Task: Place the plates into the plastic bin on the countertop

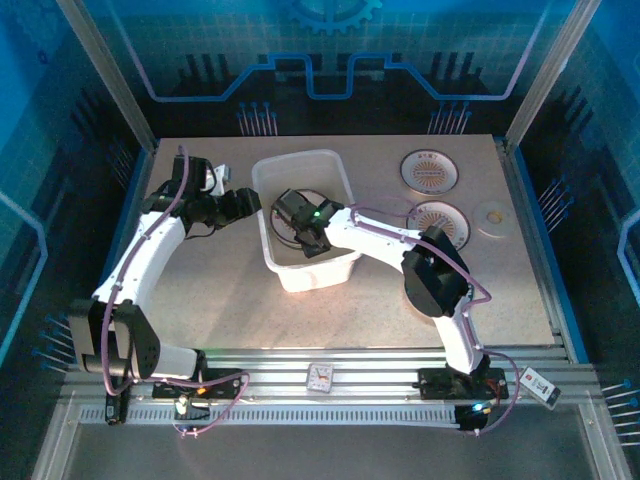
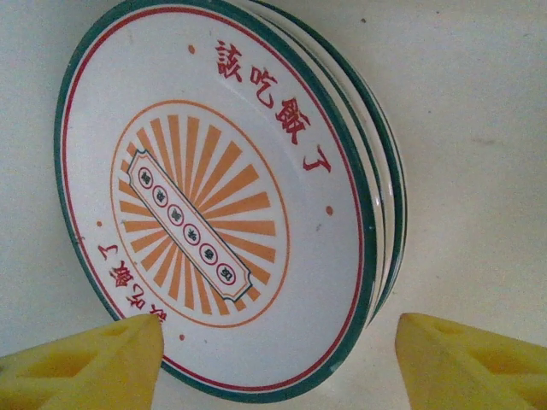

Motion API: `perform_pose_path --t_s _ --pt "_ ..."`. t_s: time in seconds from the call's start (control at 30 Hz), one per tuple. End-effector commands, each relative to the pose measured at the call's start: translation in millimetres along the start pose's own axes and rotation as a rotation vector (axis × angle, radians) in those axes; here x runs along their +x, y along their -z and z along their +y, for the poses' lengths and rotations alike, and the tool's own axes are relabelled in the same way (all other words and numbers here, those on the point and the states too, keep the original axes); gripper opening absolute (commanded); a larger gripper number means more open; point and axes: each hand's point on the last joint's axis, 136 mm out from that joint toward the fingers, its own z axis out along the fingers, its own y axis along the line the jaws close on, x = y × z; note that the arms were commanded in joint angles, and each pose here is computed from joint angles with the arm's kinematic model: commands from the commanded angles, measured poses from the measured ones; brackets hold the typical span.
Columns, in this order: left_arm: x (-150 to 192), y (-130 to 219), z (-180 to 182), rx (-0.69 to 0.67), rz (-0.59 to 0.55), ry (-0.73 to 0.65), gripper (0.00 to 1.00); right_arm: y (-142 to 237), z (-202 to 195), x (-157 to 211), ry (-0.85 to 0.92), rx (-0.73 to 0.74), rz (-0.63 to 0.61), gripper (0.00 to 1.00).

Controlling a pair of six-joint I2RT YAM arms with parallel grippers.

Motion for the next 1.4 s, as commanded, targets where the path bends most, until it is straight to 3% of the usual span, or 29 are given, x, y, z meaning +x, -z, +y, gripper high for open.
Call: perform_pose_path --t_s 0.0,0.27,0.43,0.6,0.7,0.8,1.07,1.37 --pt "-3 3 -2 0.007 0.011 0.035 0.7 18 12 -12 0.025 -0.063 -0.031 0.75" --pt "-12 10 -1 -0.025 -0.02 0.02 0.7 81 68 -29 0.401 -0.215 -0.147 0.79" --pt "-11 11 4 -0.056 -0.039 0.027 0.7 116 86 -46 0.537 -0.319 -0.19 0.75" --pt "-6 9 12 -0.096 -0.048 0.031 0.7 169 113 -70 0.796 -0.459 -0.297 0.74" --pt "-6 8 9 -0.106 -0.06 0.031 0.7 186 119 -88 0.88 -0.554 -0.258 0.72" --pt "-7 6 3 -0.115 -0.067 0.02 0.7 182 110 -122 0.833 -0.593 -0.154 0.69" --pt "-7 -3 -11 -0.136 -0.055 -0.009 0.7 161 56 -215 0.825 -0.427 -0.03 0.67" --pt "2 -14 -8 -0.183 -0.006 -0.026 0.7 105 -42 -294 0.639 -0.241 0.107 0.67"
